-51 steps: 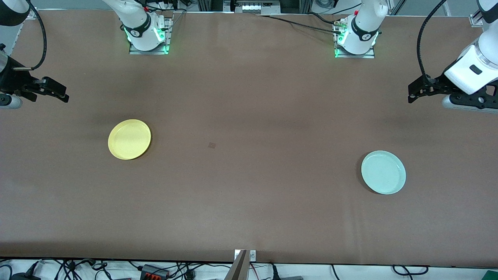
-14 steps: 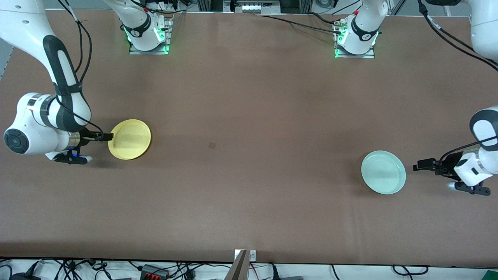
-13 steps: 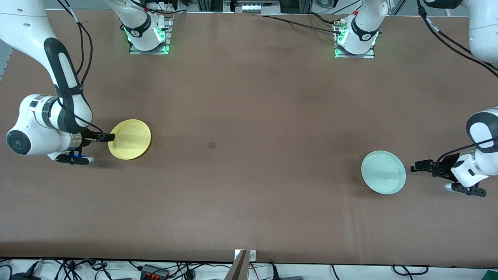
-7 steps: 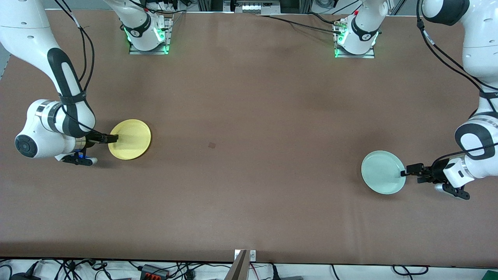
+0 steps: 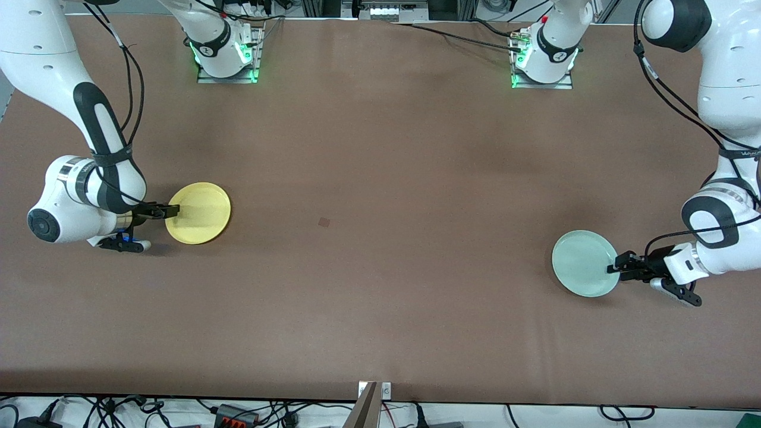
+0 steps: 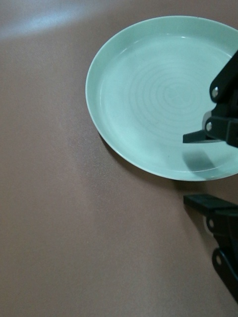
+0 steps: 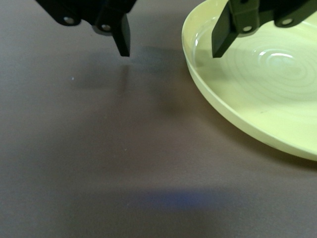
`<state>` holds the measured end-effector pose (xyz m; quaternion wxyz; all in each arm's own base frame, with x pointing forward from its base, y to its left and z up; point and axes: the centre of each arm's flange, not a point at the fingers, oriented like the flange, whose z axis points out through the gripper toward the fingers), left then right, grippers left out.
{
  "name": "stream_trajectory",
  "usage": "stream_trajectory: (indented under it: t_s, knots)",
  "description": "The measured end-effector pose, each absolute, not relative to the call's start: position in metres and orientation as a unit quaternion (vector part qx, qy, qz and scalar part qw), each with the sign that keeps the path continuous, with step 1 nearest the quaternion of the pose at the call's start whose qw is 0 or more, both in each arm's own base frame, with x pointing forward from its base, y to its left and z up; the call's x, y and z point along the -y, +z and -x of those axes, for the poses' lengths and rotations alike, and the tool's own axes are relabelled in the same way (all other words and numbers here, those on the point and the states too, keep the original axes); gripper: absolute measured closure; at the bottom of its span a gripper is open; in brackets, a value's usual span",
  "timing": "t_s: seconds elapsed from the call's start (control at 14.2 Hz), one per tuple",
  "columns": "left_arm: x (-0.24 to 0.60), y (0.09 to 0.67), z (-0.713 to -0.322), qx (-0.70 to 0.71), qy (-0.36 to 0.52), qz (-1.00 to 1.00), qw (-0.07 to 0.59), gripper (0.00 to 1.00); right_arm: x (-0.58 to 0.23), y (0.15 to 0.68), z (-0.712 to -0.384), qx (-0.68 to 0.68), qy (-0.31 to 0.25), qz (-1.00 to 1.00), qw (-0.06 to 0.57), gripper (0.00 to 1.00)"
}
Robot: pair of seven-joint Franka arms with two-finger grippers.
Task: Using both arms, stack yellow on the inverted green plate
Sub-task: 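Grip the yellow plate with the right gripper while the left gripper grips the green plate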
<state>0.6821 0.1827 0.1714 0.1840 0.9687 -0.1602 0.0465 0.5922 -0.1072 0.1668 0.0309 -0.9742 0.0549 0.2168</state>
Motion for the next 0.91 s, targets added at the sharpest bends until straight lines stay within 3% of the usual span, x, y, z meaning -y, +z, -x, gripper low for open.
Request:
stream_trajectory:
  t_s: [0.07,0.14,0.21,0.35,0.49,0.63,0.77,0.91]
  knots:
    - [-0.184,0.169,-0.681,0.160,0.046,-0.969,0.184,0.66,0.107,0.167,-0.592,-0.055,0.217,0.974,0.031,0.39]
    - [-0.185,0.168,-0.681,0.160,0.045,-0.969,0.185,0.72,0.107,0.167,-0.592,-0.054,0.217,0.974,0.031,0.39]
    - [-0.186,0.167,-0.680,0.159,0.045,-0.969,0.185,0.73,0.106,0.167,-0.593,-0.054,0.217,0.974,0.031,0.46]
    - [-0.187,0.167,-0.681,0.158,0.046,-0.969,0.184,0.94,0.105,0.167,-0.593,-0.052,0.217,0.974,0.032,0.53]
    - [-0.187,0.169,-0.682,0.159,0.048,-0.969,0.184,0.97,0.103,0.167,-0.593,-0.050,0.217,0.974,0.032,0.58]
    - [-0.188,0.176,-0.687,0.161,0.054,-0.969,0.181,0.97,0.102,0.167,-0.593,-0.049,0.217,0.974,0.033,0.75]
    - [-0.189,0.193,-0.694,0.166,0.067,-0.969,0.173,0.97,0.100,0.167,-0.593,-0.046,0.217,0.975,0.034,0.82]
    - [-0.186,0.227,-0.702,0.190,0.069,-0.969,0.144,0.97,0.098,0.172,-0.595,-0.041,0.216,0.975,0.037,0.96]
